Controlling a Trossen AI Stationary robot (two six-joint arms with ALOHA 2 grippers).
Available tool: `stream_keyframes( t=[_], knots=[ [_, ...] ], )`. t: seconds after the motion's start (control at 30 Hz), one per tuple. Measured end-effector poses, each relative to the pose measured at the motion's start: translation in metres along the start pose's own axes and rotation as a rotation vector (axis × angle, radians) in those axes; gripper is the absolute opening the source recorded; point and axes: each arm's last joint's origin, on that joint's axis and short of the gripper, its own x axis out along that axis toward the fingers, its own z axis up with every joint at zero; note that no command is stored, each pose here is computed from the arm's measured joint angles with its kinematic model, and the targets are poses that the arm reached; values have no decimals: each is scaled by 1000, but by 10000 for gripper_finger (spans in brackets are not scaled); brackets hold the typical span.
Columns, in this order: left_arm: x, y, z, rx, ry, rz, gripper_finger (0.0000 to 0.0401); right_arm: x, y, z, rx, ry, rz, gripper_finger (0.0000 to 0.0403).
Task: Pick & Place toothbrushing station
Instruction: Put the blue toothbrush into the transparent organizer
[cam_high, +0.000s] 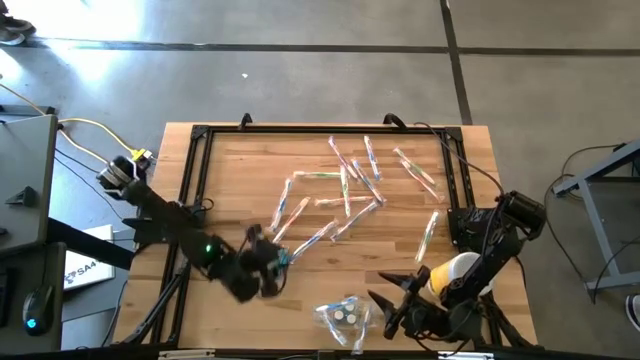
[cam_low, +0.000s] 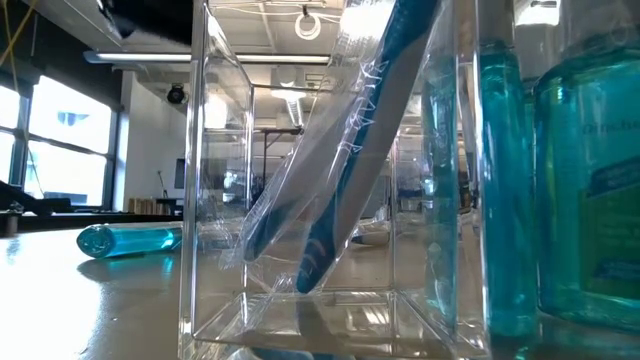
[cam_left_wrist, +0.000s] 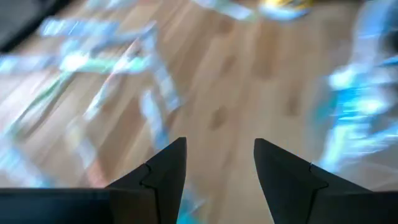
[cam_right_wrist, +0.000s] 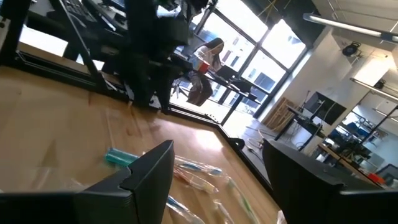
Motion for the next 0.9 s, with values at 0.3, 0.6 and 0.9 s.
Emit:
stream_keyframes(
  t=[0.3, 0.6, 0.9],
  knots=[
    [40, 84, 17, -137, 325, 292, 181, 11, -1, -1, 1, 14, -26, 239],
    [78, 165, 37, -344, 459, 405, 181, 8, -1, -1, 2, 13, -22, 239],
    [113, 197, 36, -509, 536, 350, 181, 5, 6, -9, -18, 14, -8, 239]
  ],
)
